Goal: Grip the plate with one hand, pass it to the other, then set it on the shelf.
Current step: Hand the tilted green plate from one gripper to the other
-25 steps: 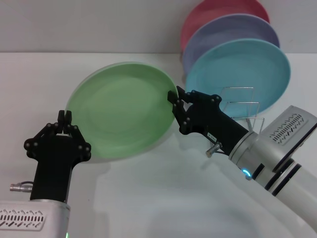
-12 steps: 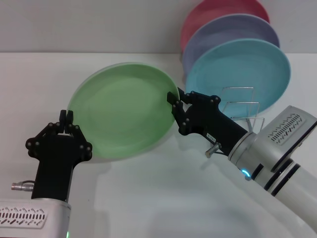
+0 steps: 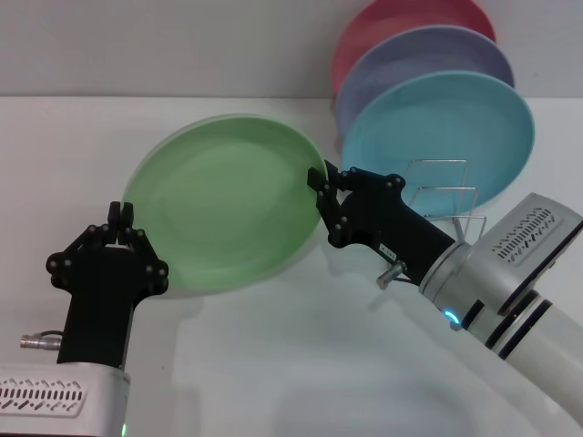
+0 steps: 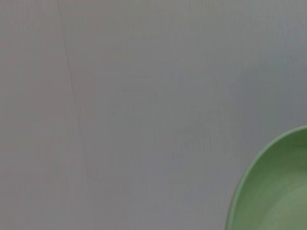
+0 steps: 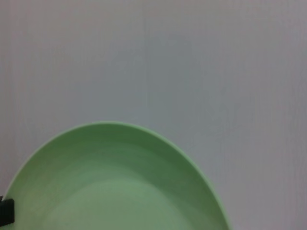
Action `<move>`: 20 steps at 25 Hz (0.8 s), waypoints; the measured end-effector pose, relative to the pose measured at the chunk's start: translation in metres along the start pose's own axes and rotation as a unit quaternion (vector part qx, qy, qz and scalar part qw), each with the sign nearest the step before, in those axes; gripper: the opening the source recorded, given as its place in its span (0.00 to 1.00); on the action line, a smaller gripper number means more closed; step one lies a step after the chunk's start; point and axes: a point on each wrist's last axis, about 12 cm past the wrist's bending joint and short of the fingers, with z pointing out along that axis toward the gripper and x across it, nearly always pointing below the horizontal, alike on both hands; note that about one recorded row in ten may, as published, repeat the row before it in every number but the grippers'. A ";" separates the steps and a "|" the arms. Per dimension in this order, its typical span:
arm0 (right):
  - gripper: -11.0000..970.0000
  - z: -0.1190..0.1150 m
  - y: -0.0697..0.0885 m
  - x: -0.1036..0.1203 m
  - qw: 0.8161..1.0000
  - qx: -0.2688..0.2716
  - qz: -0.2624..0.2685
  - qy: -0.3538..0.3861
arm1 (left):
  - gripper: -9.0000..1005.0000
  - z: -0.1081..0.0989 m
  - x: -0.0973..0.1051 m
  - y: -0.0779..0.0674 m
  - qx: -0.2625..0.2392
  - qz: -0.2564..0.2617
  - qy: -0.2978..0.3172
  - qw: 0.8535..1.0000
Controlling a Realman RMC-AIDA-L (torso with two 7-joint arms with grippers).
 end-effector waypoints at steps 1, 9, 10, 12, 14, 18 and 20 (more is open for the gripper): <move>0.14 0.000 0.000 0.000 1.000 0.000 0.000 0.000 | 0.13 0.000 0.000 0.000 0.000 0.000 0.000 1.000; 0.13 0.000 0.000 0.000 1.000 0.000 -0.001 0.000 | 0.14 0.001 0.000 0.000 0.001 0.000 -0.001 1.000; 0.13 0.000 0.000 0.000 1.000 0.000 -0.001 0.000 | 0.14 0.001 0.000 0.000 0.001 0.000 -0.001 1.000; 0.12 0.000 0.000 0.000 1.000 0.000 -0.001 0.000 | 0.14 0.001 0.000 0.000 0.001 0.000 -0.001 1.000; 0.11 0.000 0.000 0.000 1.000 0.000 -0.001 0.000 | 0.14 0.001 0.000 0.000 0.001 0.000 -0.001 1.000; 0.10 0.000 0.000 0.000 1.000 0.000 -0.001 0.000 | 0.15 0.001 0.000 0.000 0.002 0.000 0.001 1.000; 0.10 0.000 -0.001 0.000 1.000 0.000 -0.001 0.000 | 0.15 0.001 0.001 -0.001 0.002 0.000 0.003 1.000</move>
